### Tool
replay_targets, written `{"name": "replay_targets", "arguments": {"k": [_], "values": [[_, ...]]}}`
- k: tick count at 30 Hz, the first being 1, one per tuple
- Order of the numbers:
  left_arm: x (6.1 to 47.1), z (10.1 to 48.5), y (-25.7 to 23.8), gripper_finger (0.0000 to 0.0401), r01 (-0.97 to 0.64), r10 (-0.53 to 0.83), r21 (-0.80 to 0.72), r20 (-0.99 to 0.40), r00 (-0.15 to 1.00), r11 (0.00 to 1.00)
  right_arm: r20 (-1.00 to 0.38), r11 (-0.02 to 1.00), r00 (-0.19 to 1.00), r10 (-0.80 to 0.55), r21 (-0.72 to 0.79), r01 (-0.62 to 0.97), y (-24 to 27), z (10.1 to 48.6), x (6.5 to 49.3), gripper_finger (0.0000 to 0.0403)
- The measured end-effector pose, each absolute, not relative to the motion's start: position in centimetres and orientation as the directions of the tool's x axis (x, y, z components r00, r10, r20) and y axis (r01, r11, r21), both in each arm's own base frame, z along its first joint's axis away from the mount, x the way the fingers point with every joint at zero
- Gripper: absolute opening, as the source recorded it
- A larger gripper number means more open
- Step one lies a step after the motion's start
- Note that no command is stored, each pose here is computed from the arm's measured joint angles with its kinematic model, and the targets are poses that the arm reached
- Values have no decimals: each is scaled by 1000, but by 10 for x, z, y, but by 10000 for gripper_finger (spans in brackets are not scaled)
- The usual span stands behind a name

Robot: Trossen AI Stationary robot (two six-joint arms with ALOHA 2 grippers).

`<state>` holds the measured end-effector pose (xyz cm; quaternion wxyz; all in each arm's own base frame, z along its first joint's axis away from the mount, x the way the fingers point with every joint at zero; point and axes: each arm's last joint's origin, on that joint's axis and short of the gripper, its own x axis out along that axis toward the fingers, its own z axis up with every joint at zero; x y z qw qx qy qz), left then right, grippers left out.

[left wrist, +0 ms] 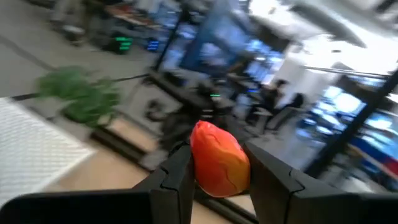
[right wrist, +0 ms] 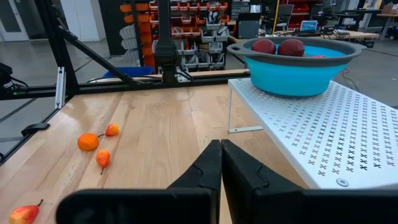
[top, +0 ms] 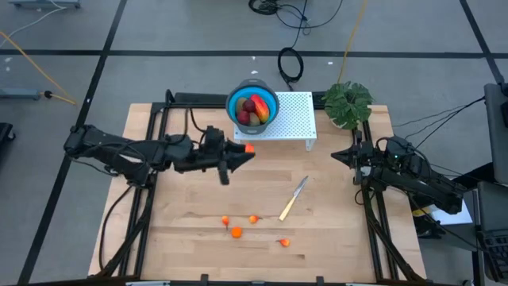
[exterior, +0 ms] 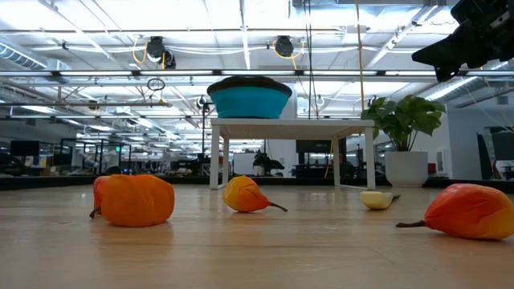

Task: Pick & Place Fruit
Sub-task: Put the orange peach into the blue strainer bowl on the shelf

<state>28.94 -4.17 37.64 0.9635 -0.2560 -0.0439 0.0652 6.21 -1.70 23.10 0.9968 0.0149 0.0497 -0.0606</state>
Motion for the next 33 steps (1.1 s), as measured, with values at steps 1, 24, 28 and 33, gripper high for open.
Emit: {"name": "replay_targets", "arguments": {"k": [1, 24, 28, 33], "values": [[291, 374, -38, 120, -140, 180, -499, 32, 983, 855, -101, 992, 988, -119, 24, 122, -17, 231, 62, 4], [312, 353, 60, 120, -591, 463, -282, -407, 787, 756, -100, 992, 988, -120, 24, 123, -17, 231, 62, 4], [316, 361, 81, 120, -639, 506, -210, -453, 735, 740, -101, 992, 988, -119, 24, 122, -17, 231, 62, 4], [326, 363, 111, 120, -676, 557, -104, -482, 676, 730, -102, 992, 988, -119, 24, 122, -17, 231, 62, 4]]}}
